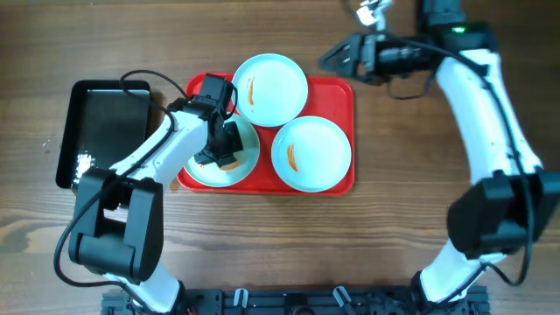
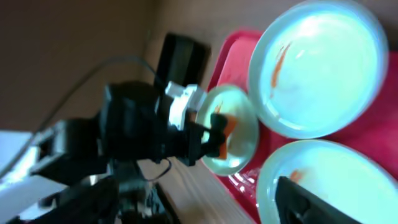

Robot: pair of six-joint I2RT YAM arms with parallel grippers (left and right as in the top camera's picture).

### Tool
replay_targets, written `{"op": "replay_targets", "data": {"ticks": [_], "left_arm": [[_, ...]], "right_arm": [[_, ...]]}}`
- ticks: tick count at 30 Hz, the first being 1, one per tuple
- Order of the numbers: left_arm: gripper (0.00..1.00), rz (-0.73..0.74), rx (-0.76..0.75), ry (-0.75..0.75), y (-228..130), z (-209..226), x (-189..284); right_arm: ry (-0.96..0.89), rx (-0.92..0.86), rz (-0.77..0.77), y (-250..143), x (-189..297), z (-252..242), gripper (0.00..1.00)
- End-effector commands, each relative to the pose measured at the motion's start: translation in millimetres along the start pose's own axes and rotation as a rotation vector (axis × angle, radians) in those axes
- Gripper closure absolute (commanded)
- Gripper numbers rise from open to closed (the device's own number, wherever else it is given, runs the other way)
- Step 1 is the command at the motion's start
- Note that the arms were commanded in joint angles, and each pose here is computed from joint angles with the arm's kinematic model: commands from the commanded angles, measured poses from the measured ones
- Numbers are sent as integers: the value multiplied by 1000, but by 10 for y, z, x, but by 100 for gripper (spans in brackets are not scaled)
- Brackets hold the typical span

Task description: Clean dirty plates on tray and stack at the side

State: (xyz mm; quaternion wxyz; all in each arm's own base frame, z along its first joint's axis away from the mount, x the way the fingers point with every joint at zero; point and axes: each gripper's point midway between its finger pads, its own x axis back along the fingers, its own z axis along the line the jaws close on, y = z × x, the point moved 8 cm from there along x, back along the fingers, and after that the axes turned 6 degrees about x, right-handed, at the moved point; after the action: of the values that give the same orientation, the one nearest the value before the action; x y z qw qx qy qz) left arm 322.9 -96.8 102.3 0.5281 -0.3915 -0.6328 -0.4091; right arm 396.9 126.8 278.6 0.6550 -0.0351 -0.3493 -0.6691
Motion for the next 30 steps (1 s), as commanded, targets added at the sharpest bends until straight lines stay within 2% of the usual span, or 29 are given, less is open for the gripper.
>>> {"op": "replay_targets", "data": {"ticks": [1,3,4,5,7,8,9,10,11,12,19,20,21,24,30], "left_arm": [[96,-5,9,14,0,14,-15],[96,-4,9,15,-1,18,-15],[96,-1,10,17,-4,20,-15],[96,0,10,17,-6,21,-15],[96,-1,11,17,-2,23,-15],[96,-1,13,17,2,28,-15],[96,-2,20,17,13,43,-14],[96,-2,32,19,35,77,-13],[96,3,37,23,38,98,-13],[96,8,45,29,44,129,-12],[96,8,57,33,66,168,-10],[96,6,57,30,71,164,-10],[96,2,57,28,77,160,-11],[96,3,49,33,73,167,-10],[96,2,49,43,71,178,-10]], "right_arm": [[-303,32,60,-29,-447,29,35],[-439,14,31,-21,-585,68,35],[-490,-12,6,-10,-636,84,27],[-506,-49,-8,-12,-650,87,11],[-532,-103,-14,-32,-685,50,24],[-532,-109,-4,-64,-745,6,40],[-533,-129,8,-113,-831,-46,50],[-518,-128,41,-198,-991,-110,56],[-506,-129,68,-261,-1113,-156,56],[-496,-130,101,-317,-1253,-200,63],[-472,-63,215,-548,-1811,-318,65],[-471,-54,240,-610,-1901,-325,66],[-469,-43,262,-670,-2001,-331,72],[-462,-28,279,-735,-2131,-321,69],[-485,-54,312,-842,-2266,-455,68]]}}
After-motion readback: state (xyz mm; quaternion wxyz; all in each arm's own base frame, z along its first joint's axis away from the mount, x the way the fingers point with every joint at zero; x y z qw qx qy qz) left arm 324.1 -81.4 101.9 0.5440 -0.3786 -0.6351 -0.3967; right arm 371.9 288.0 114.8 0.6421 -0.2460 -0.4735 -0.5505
